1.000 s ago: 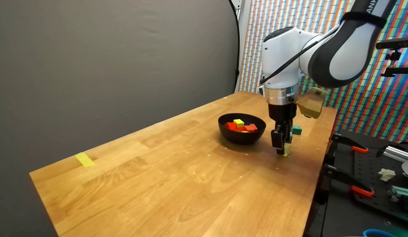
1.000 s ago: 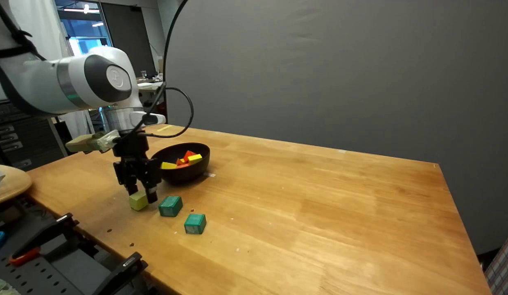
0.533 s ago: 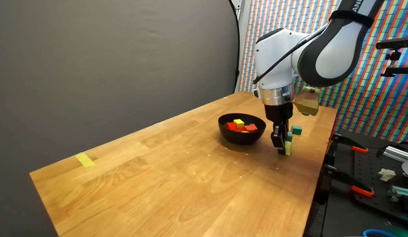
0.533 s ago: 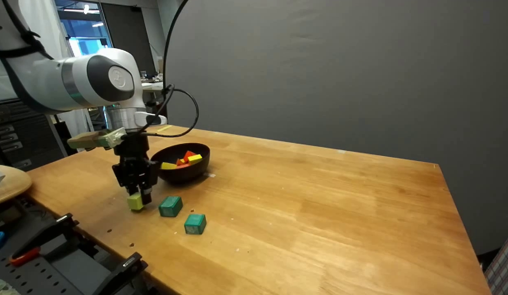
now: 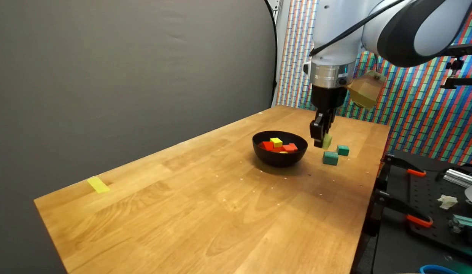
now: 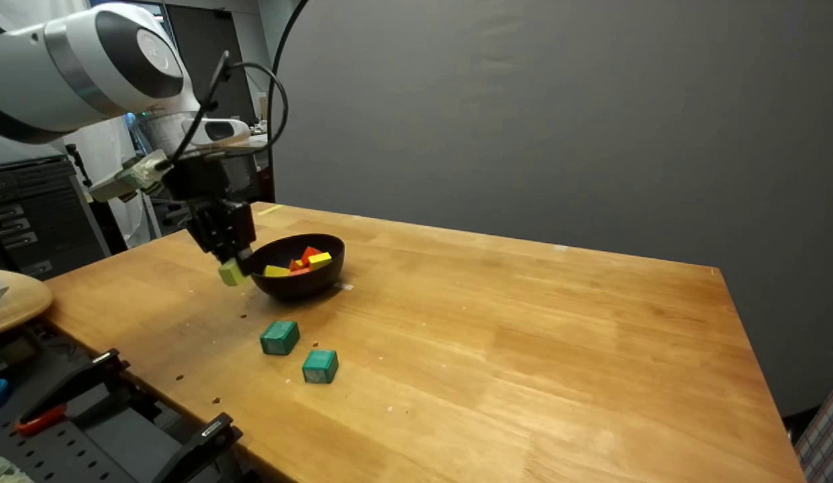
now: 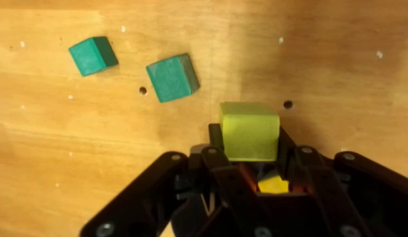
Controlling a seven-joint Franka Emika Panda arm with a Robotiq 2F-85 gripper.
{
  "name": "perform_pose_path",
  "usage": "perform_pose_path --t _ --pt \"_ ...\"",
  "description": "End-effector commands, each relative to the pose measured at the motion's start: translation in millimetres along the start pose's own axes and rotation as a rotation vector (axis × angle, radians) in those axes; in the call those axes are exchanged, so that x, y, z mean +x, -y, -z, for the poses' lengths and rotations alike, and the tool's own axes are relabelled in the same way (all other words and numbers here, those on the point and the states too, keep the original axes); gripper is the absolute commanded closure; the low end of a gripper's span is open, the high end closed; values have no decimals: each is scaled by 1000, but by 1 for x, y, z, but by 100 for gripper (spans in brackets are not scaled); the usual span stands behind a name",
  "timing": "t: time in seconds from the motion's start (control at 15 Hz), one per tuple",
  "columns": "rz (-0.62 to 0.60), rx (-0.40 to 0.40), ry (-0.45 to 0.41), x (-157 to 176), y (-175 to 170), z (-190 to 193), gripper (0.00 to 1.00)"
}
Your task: Pick up all the blocks from the table and put them in the black bowl.
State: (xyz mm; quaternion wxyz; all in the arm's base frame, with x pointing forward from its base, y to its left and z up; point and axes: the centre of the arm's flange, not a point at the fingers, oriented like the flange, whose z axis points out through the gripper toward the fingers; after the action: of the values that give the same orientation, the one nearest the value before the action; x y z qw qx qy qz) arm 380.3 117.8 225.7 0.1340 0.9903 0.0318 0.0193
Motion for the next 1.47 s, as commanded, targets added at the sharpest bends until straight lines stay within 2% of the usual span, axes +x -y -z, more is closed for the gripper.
perform_pose_path --t 0.0,0.07,0.2,0.4,0.47,0.53,0.6,0.67,0.8,0.87,0.93,1.13,1.33,1.4 --pt "-88 -42 -174 21 -7 32 78" --pt "-106 -51 -196 39 -6 33 78" --pt "-133 -26 -187 64 -7 34 78" --pt "-180 88 -109 103 -11 26 78" --pt "-203 134 -79 111 -12 22 75" --pt "-232 160 -50 118 -13 18 36" --pt "-247 156 -22 123 -15 15 35" --pt "-230 127 -52 94 -11 14 53" --pt "-243 148 -32 106 -11 6 39" --pt "-246 150 -30 109 -11 5 10" --pt "-201 140 -8 102 -13 9 10" --pt "-36 72 66 64 -29 24 0" --pt "126 17 104 14 -57 26 0" --pt "182 22 99 -1 -68 25 0"
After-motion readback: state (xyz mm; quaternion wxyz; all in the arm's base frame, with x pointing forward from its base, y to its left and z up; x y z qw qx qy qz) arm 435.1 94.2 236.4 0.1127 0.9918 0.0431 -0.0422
